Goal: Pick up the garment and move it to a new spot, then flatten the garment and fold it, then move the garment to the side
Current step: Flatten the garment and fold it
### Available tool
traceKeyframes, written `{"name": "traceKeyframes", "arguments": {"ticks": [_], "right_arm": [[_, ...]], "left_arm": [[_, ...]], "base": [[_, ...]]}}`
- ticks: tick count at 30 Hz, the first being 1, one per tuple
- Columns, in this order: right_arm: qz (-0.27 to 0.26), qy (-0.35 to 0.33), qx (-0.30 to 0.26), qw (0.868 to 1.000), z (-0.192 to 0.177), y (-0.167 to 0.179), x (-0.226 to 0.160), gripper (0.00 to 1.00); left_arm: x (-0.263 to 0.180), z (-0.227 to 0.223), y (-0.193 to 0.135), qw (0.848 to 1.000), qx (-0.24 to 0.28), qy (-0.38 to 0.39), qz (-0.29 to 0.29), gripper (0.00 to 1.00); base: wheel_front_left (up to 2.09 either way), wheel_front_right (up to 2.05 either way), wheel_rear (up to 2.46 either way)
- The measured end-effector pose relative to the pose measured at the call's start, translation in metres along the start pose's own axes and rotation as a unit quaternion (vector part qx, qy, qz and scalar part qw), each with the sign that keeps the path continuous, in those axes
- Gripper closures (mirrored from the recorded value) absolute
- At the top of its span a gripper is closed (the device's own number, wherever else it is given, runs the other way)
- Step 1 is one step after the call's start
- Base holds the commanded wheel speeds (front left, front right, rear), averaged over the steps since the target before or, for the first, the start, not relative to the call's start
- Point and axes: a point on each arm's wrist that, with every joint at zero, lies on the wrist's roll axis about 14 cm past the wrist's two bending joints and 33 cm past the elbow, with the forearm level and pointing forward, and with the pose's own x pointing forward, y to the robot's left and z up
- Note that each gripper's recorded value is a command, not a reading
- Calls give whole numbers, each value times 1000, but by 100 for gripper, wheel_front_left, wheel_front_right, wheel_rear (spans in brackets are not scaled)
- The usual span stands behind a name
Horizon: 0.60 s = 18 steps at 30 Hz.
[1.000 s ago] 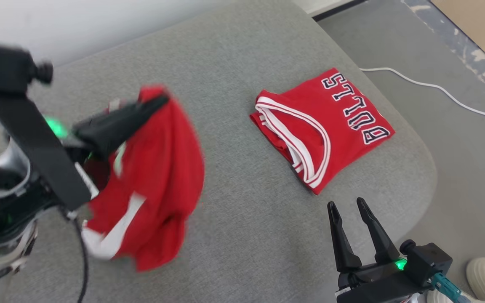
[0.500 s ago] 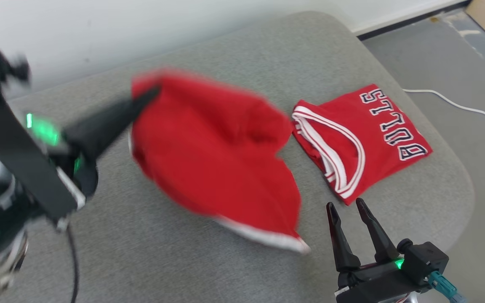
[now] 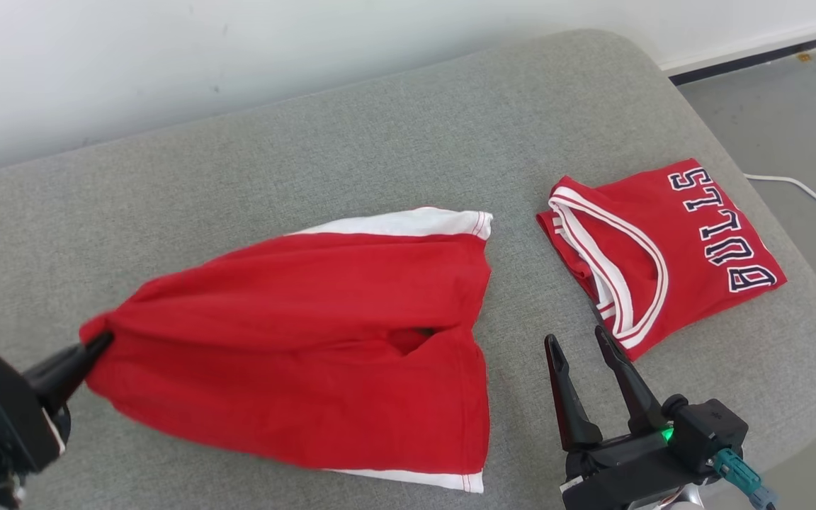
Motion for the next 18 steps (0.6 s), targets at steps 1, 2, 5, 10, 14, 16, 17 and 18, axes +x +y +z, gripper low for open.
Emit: {"name": "traceKeyframes", "arguments": {"ticks": [1, 2, 5, 10, 14, 16, 17, 18], "right_arm": [[1, 0, -1, 1000, 0, 0, 0, 0], [2, 0, -1, 1000, 0, 1, 0, 0], [3, 0, -3, 1000, 0, 1, -1, 0], [3, 4, -4, 1000, -3, 2, -6, 0], [9, 1, -4, 1000, -2, 5, -4, 0], [12, 1, -6, 1000, -1, 7, -4, 0], [13, 1, -6, 1000, -2, 7, -3, 0], [14, 1, -6, 1000, -1, 8, -2, 0]], "left_arm": [[-1, -5, 3, 1000, -7, 3, 5, 100], [-2, -11, 5, 1000, -16, 8, 7, 100], [-7, -31, 2, 998, -56, 28, -2, 100], [-20, -73, -13, 989, -115, 87, -26, 100], [-34, -101, -23, 984, -126, 127, -25, 100], [-38, -111, -27, 982, -124, 138, -24, 100], [-40, -117, -29, 982, -121, 146, -22, 100], [-42, -123, -30, 982, -116, 151, -19, 100]], "base": [[0, 0, 0], [0, 0, 0], [0, 0, 0], [0, 0, 0], [0, 0, 0], [0, 0, 0], [0, 0, 0], [0, 0, 0]]}}
